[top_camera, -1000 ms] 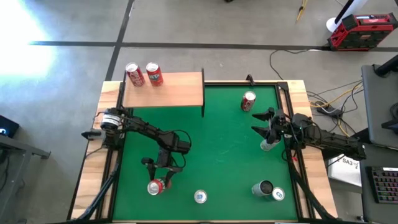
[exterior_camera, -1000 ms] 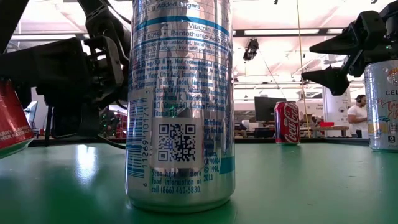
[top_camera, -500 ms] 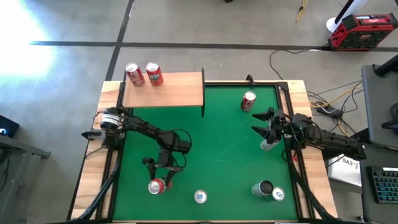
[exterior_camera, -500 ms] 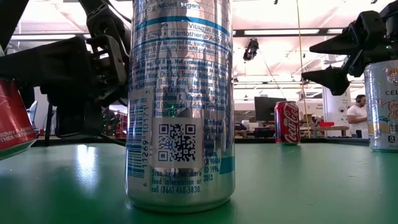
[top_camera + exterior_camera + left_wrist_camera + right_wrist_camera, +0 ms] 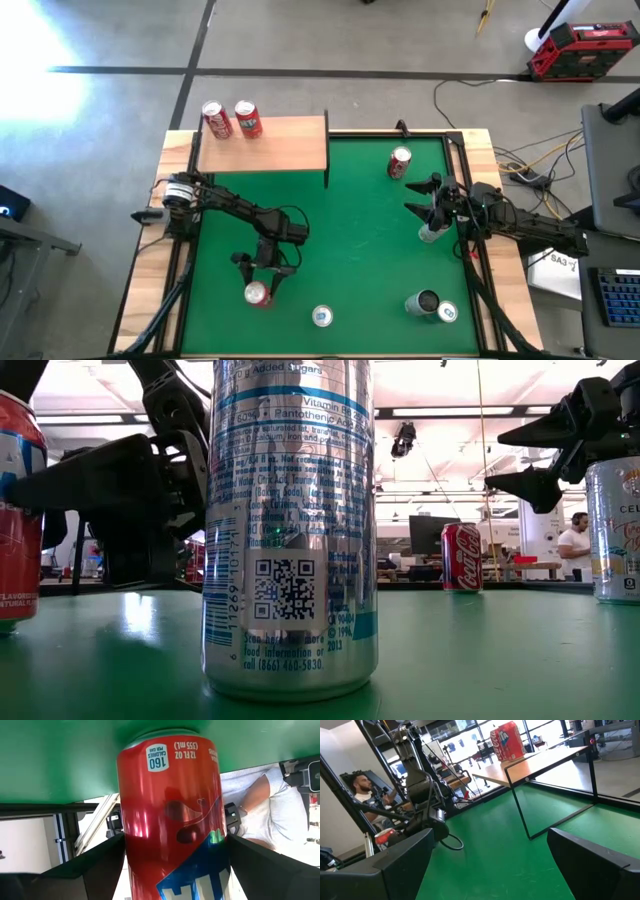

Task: Place canned beverage on shelf
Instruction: Put the red soda can aligned with the other red soda can on the shelf

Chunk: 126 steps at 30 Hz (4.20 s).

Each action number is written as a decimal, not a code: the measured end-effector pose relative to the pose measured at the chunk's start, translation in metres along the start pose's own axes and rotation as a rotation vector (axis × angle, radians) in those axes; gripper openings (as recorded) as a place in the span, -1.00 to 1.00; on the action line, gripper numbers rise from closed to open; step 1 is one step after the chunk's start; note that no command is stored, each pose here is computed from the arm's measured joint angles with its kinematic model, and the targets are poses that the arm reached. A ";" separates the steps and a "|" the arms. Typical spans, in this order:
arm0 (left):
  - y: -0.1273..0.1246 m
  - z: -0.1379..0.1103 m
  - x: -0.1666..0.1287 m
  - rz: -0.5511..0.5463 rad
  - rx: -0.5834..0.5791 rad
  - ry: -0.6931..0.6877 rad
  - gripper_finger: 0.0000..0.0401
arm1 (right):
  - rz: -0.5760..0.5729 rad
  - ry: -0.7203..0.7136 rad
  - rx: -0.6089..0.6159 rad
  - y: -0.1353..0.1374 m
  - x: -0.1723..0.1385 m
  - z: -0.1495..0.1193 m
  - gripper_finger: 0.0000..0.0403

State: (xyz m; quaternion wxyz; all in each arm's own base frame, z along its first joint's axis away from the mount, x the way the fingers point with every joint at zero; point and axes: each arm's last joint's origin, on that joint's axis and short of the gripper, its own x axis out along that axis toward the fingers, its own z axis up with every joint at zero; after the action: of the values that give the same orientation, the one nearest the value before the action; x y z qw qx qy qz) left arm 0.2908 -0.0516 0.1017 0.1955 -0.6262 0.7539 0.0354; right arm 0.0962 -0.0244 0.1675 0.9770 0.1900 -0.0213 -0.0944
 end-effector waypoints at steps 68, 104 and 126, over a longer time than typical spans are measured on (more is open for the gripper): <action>-0.036 -0.210 0.003 -0.078 -0.555 -0.958 0.99 | 0.000 0.000 0.000 0.000 0.000 0.000 0.90; -0.075 -0.206 0.090 -0.457 -1.221 -1.247 0.88 | 0.000 0.000 0.000 0.000 0.000 0.000 0.90; -0.059 -0.161 0.103 -0.436 -1.232 -1.328 0.74 | 0.000 0.000 0.000 0.000 0.000 0.000 0.90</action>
State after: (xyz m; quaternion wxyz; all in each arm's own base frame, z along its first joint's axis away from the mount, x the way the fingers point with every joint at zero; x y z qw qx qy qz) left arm 0.2926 -0.2084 0.2264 0.2221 -0.5986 0.2014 0.7428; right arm 0.0962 -0.0244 0.1675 0.9770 0.1900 -0.0212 -0.0945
